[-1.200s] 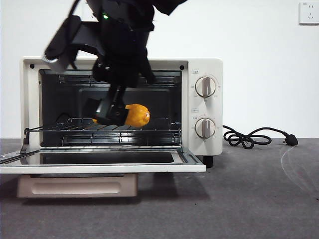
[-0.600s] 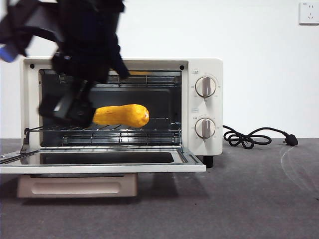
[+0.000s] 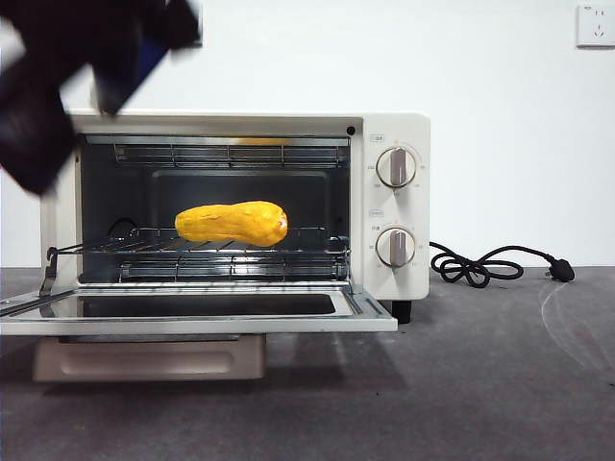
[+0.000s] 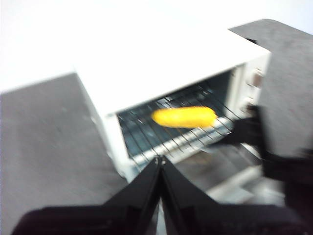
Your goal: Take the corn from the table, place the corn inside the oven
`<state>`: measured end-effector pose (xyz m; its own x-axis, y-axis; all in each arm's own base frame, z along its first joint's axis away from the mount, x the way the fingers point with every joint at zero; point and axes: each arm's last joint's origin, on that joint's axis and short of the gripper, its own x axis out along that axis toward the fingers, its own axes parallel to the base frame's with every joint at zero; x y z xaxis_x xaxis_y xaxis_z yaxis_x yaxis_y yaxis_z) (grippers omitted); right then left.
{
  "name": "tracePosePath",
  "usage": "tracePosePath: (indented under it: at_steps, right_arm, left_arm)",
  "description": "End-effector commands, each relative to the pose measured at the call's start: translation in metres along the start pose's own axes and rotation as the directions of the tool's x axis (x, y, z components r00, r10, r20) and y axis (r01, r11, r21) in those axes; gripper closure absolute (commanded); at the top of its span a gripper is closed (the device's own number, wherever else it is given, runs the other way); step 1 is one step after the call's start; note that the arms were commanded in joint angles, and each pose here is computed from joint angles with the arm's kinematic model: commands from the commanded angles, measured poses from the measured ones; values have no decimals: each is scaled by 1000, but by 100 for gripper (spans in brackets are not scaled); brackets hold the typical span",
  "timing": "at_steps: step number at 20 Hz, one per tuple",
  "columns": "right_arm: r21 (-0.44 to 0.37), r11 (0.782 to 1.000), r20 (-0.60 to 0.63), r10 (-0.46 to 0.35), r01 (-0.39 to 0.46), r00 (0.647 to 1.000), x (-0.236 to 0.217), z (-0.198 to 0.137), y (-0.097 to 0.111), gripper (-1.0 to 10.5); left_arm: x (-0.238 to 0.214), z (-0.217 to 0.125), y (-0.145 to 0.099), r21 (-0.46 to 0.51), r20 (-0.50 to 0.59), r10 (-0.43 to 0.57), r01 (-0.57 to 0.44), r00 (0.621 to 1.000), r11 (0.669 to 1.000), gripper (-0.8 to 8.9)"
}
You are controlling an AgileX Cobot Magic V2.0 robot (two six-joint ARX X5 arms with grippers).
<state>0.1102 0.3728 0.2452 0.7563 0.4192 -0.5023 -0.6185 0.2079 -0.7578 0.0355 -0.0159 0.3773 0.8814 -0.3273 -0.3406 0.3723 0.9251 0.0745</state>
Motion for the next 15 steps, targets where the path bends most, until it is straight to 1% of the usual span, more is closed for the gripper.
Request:
tracePosePath:
  at_steps: [1,4,8,10,11,13,15]
  right_arm:
    - [126,991,14,41,-42,999,-23,2,0,515]
    - [159,983,30,87,-90,996,-53,1,-4,605]
    - [209,969,41,126,-131,991,-91,-6,-15,840]
    - [232,961,43,144,-150,989,-106,-12,-22,922]
    - [251,955,42,150,-155,988,-114,-17,-28,951]
    - [278,946,35,163,-166,986,-126,-25,-38,955]
    - [306,935,30,179,-179,983,-139,-36,-48,955]
  left_arm:
    - [12,10,-2,74,18,18,-19,1000,997,820]
    - [31,19,-6,125,0,22,-22,1000,992,820]
    - [65,27,-11,178,-74,37,-23,997,984,820]
    - [82,28,-11,193,-120,57,-34,991,981,820]
    - [91,28,-10,193,-146,73,-44,987,980,821]
    - [107,27,-6,180,-194,81,-45,978,983,821]
    - [120,25,1,134,-244,26,7,969,991,822]
